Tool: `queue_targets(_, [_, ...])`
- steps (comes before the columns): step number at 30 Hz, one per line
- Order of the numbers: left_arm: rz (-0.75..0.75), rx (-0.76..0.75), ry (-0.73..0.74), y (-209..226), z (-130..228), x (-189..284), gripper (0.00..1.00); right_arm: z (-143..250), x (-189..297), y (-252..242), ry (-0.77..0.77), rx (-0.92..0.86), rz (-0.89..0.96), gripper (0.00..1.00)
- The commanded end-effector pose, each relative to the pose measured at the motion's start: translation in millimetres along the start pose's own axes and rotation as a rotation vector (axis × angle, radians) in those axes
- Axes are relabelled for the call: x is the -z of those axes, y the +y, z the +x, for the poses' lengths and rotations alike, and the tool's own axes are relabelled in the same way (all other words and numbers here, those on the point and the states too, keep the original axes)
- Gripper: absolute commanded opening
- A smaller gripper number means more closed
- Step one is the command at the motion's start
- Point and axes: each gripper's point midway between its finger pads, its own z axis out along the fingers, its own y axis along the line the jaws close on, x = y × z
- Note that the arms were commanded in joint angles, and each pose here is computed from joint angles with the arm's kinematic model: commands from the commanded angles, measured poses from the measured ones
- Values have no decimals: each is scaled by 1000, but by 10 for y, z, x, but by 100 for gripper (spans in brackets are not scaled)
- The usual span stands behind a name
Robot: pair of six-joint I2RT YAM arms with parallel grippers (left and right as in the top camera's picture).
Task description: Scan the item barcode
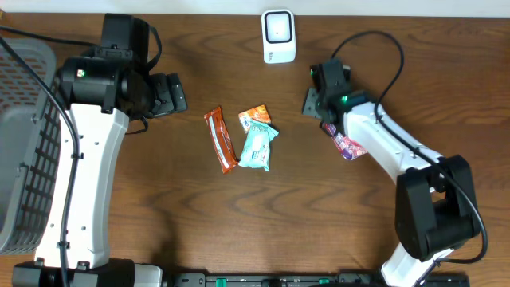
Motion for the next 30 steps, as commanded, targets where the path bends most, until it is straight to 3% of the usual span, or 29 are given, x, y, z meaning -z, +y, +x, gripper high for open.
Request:
queue_targets(1, [-7,11,12,14,9,-31,98,-391,279,-95,-60,-55,44,59])
queue_targets(7, [-6,11,12,14,9,-31,98,-148,217,-367,63,-153,136,60])
queue_targets(16, [-6,11,12,14,9,-31,98,449,-220,-474,296,-127,199,64])
queue_targets(20, [-6,11,12,14,9,-31,98,609,-188,-561,375,-14,219,64])
queue_targets(26, [-7,11,12,14,9,-31,98,983,93,-610,608,345,112,65])
queue_targets(28, [-7,11,12,14,9,-31,98,1127,237,-534,693,454,8,71])
queue_targets(30, [-6,11,12,14,9,-31,98,1165,364,-593,739,505,18,81])
